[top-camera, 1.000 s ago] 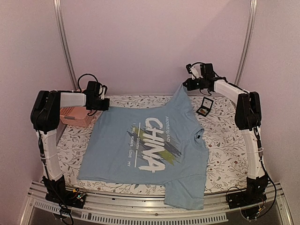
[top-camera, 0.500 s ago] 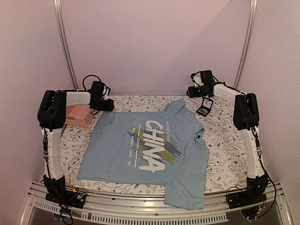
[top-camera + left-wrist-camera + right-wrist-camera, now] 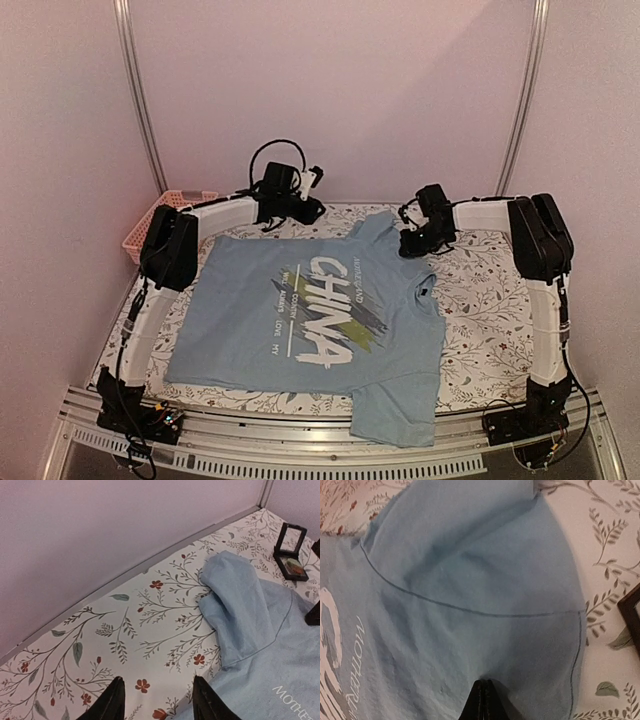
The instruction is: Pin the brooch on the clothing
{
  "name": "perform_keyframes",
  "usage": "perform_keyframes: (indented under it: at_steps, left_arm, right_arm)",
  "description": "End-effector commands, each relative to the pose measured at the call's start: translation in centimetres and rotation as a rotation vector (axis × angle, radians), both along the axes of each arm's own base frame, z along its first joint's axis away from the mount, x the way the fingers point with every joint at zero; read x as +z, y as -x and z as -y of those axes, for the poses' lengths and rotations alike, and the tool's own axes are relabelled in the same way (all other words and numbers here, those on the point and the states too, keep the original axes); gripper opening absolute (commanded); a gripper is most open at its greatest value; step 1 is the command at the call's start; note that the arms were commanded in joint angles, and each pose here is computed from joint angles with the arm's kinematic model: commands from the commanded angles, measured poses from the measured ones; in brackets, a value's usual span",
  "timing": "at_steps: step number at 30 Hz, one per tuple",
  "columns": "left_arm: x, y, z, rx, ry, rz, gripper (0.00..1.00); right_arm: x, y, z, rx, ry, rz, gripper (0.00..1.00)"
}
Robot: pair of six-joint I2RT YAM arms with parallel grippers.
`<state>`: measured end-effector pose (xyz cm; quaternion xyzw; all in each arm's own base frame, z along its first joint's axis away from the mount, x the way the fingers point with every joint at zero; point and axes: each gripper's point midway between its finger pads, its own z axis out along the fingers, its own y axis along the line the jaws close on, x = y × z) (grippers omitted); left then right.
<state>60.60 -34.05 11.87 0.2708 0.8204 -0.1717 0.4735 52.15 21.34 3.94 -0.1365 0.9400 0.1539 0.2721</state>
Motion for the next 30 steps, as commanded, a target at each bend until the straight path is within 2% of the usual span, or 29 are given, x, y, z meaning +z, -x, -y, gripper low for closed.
perform_keyframes:
  at_steps: [1, 5, 10, 13, 22, 30]
  left_arm:
    - [-2.3, 1.6, 6.1, -0.188, -0.141, 0.172, 0.46]
    - [-4.0, 2.3, 8.3, -0.221, -0.300, 0.285, 0.48]
    - [-8.1, 3.9, 8.1, -0.244, -0.506, 0.274, 0.46]
    - [-9.6, 5.1, 7.9, -0.265, -0.566, 0.254, 0.45]
    - [-10.2, 10.7, 8.4, -0.388, -0.535, 0.147, 0.45]
    - [-11.5, 15.3, 6.9, -0.435, -0.477, -0.056, 0.41]
  right_arm:
    - [-0.7, 3.5, 0.3, -0.022, -0.033, -0.077, 0.00]
    - [-1.8, 5.9, 0.7, -0.027, 0.010, -0.122, 0.00]
    - [-3.1, 8.4, 2.9, -0.098, 0.072, -0.173, 0.00]
    - [-3.9, 10.1, 3.9, -0.124, 0.097, -0.211, 0.00]
    - [-4.7, 14.2, 5.6, -0.143, 0.133, -0.285, 0.00]
    - [-4.5, 17.8, 6.2, -0.131, 0.114, -0.352, 0.00]
